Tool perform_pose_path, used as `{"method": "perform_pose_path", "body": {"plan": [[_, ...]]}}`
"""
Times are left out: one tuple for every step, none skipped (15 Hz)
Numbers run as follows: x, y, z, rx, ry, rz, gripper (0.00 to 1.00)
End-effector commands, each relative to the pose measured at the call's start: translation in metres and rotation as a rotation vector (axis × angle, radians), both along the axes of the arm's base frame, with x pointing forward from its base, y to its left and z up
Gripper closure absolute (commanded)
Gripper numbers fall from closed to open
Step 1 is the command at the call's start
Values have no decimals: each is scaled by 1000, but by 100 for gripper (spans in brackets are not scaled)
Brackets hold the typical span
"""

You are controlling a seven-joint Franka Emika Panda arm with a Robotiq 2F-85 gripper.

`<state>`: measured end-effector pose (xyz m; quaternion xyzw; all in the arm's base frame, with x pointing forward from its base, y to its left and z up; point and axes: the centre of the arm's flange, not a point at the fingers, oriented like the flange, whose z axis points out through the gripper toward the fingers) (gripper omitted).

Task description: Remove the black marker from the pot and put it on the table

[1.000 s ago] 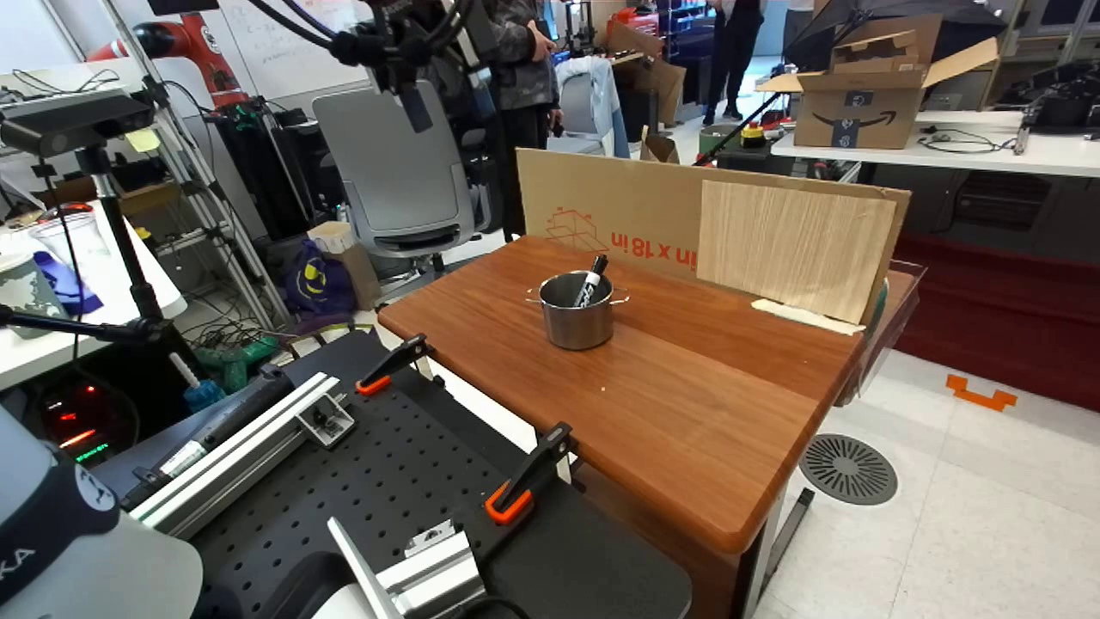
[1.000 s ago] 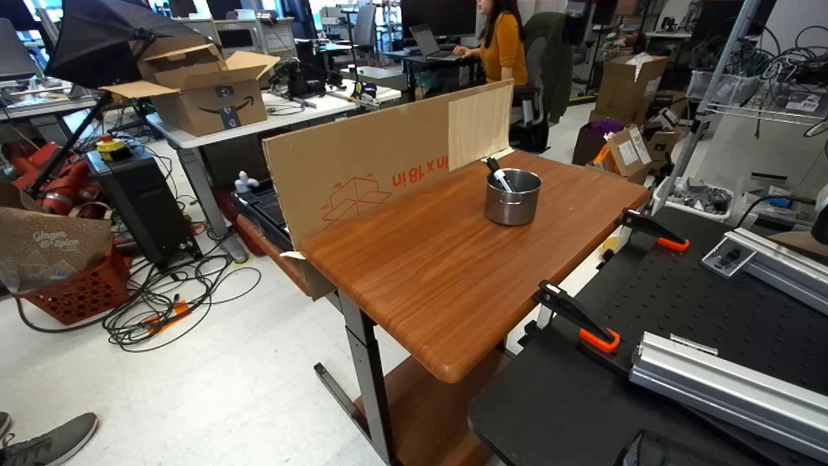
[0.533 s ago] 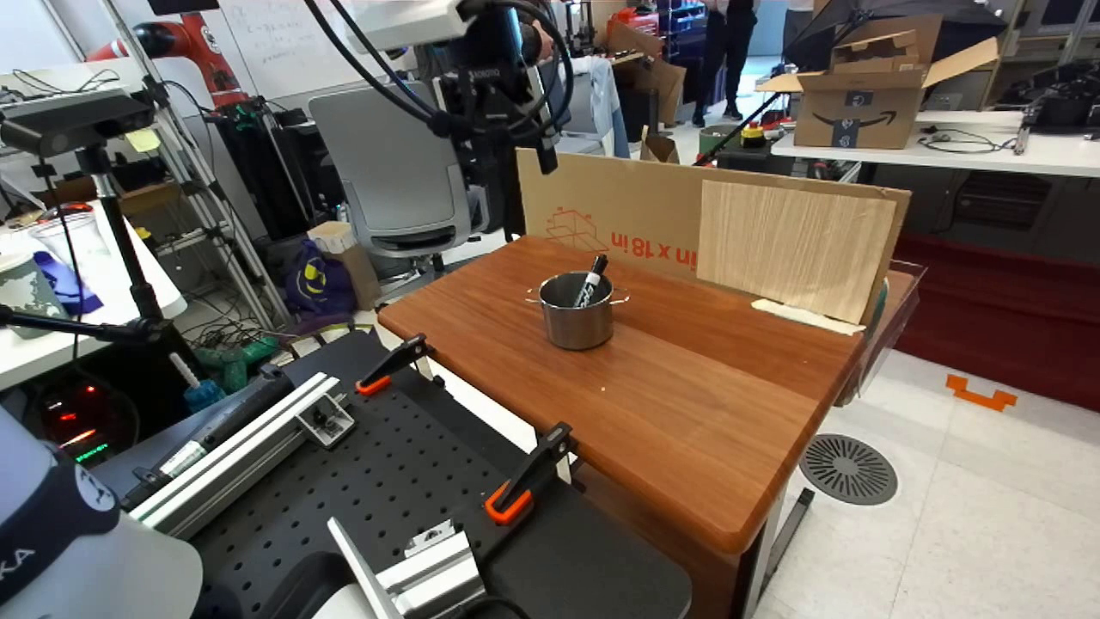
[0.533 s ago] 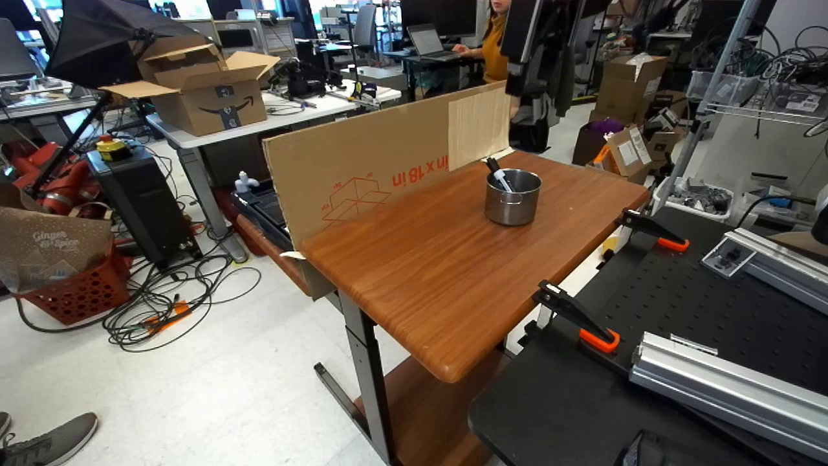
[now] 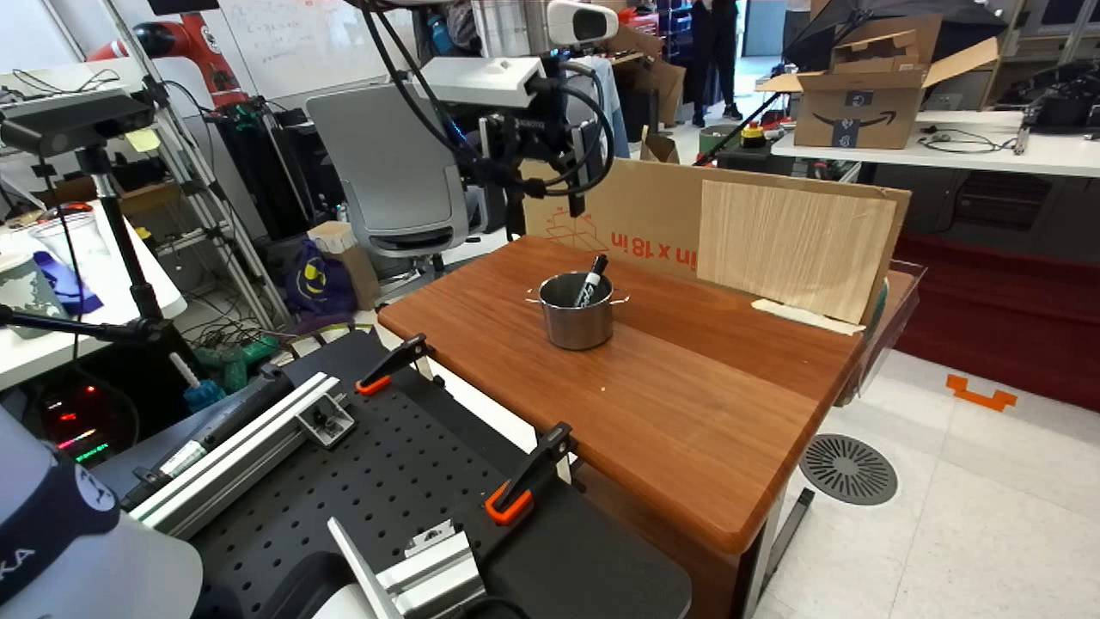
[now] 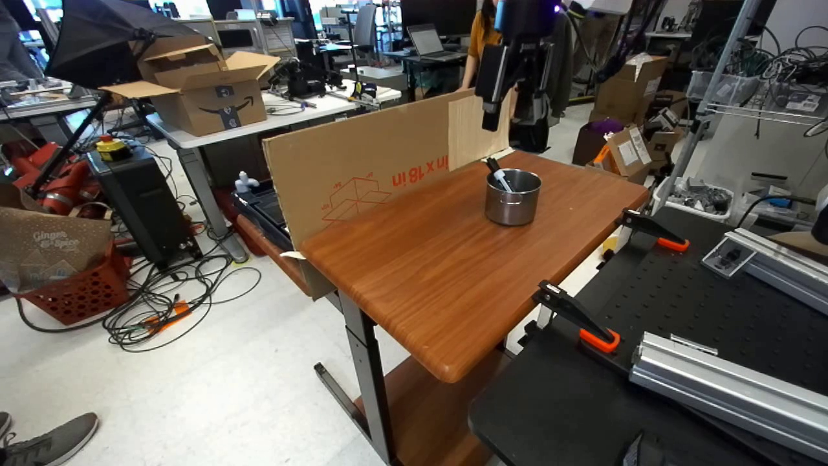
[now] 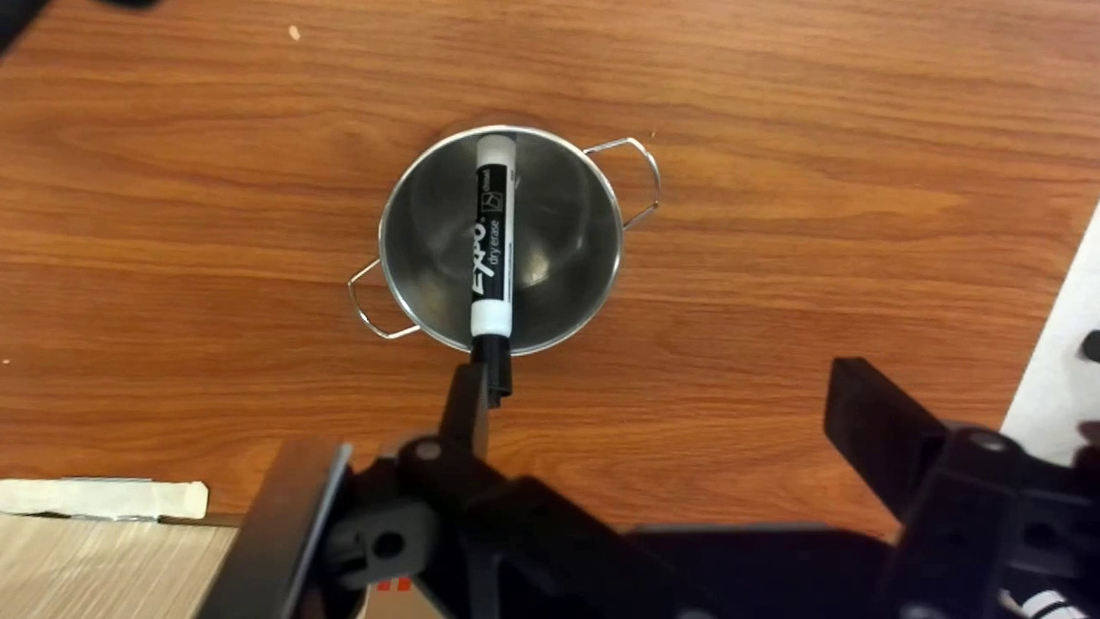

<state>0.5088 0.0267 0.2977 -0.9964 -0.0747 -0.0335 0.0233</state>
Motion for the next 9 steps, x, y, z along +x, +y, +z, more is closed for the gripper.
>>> {"method": "perform_pose_path", "body": {"plan": [[20,-12,-21,22,0,-10,0],[22,-15,-26,19,7,-16,0],[25,-19,-32,18,8,-25,0],[28,-22,-38,18,13,-33,0],[30,-25,-45,11,15,-40,0],[32,-28,-50,8,22,-45,0],[34,-30,-56,6,27,-49,0],[35,-32,-61,5,33,-53,0],[37,-33,-66,2,40,-57,0]]}}
